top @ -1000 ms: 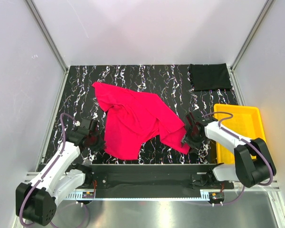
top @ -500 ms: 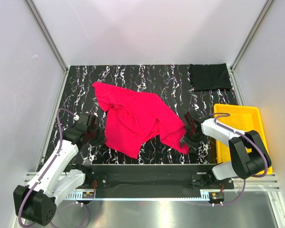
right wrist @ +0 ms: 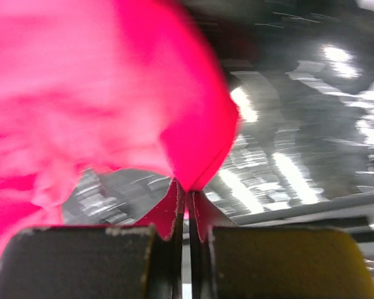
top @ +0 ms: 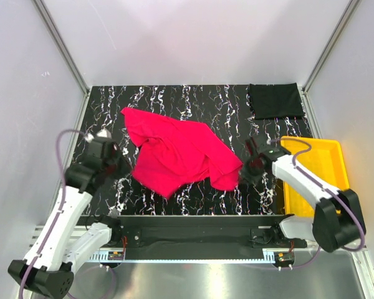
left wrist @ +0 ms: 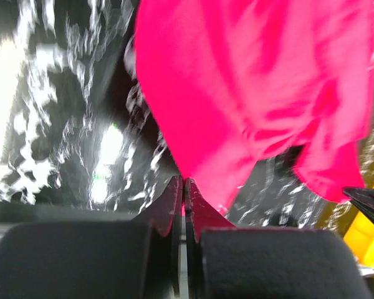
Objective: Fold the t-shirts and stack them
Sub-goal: Flatten the tshirt out
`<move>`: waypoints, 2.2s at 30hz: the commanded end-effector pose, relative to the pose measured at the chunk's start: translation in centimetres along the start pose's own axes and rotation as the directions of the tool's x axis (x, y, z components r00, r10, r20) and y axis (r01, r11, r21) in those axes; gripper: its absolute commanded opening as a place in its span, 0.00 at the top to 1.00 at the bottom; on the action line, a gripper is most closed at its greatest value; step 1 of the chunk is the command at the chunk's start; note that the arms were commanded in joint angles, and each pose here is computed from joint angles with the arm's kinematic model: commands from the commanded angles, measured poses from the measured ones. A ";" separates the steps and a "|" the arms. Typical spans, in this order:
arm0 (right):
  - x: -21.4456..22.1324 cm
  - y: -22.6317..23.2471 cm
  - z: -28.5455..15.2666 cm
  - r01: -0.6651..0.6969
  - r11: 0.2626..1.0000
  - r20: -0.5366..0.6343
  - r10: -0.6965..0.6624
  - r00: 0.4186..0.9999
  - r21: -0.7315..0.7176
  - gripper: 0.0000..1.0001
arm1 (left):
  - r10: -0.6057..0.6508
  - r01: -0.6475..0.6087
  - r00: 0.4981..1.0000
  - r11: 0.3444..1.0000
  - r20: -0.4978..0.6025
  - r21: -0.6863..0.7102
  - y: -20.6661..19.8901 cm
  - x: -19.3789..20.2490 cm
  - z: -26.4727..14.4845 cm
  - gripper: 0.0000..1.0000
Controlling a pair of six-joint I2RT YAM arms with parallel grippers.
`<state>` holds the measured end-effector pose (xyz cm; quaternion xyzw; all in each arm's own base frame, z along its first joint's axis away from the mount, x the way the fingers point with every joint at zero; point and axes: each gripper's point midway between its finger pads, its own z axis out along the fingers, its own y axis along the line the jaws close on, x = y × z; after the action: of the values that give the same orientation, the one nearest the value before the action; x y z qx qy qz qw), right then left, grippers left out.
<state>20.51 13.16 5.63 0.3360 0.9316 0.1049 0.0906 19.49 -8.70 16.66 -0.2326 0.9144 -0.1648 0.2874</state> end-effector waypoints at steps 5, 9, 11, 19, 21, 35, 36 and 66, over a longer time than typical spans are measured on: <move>-4.9 16.4 -17.7 0.020 0.748 0.123 0.083 0.989 -0.664 1.00 | 0.145 -0.236 0.840 0.965 0.523 0.112 -8.9 -15.4 -14.2 1.00; -9.3 18.9 -25.4 -0.036 0.597 0.111 0.209 0.972 -0.802 1.00 | 0.100 -0.307 0.660 0.941 0.745 0.146 -12.8 -21.5 -25.2 1.00; -12.4 18.5 -29.3 -0.060 0.520 0.110 0.290 0.951 -0.852 1.00 | 0.117 -0.344 0.610 0.930 0.784 0.130 -13.8 -22.9 -27.4 1.00; -12.6 13.1 -28.1 -0.136 0.529 0.097 0.389 0.916 -0.838 1.00 | 0.055 -0.293 0.626 0.941 0.778 0.170 -11.7 -20.8 -27.6 1.00; -10.4 11.2 -22.9 -0.223 0.601 0.013 0.363 0.932 -0.767 1.00 | 0.055 -0.247 0.704 0.954 0.708 0.172 -10.1 -18.5 -23.5 1.00; 1.0 1.3 -6.6 -0.471 0.760 -0.338 0.345 0.876 -0.447 0.89 | 0.023 -0.077 0.903 0.991 0.430 0.109 -3.4 -9.4 -10.9 1.00; 1.2 0.8 -6.0 -0.428 0.792 -0.314 0.313 0.896 -0.434 0.84 | 0.026 -0.077 0.909 0.991 0.416 0.106 -3.3 -9.1 -10.5 1.00; -1.2 0.8 -0.7 0.439 0.897 -0.251 -0.414 0.875 0.050 0.41 | 0.112 -0.121 0.986 0.990 0.124 0.067 -1.2 -2.7 -1.6 1.00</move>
<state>19.04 12.40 6.76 0.1143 0.9896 0.0751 -0.0452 19.95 -7.10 20.45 -0.1957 0.8985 -0.1507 0.3628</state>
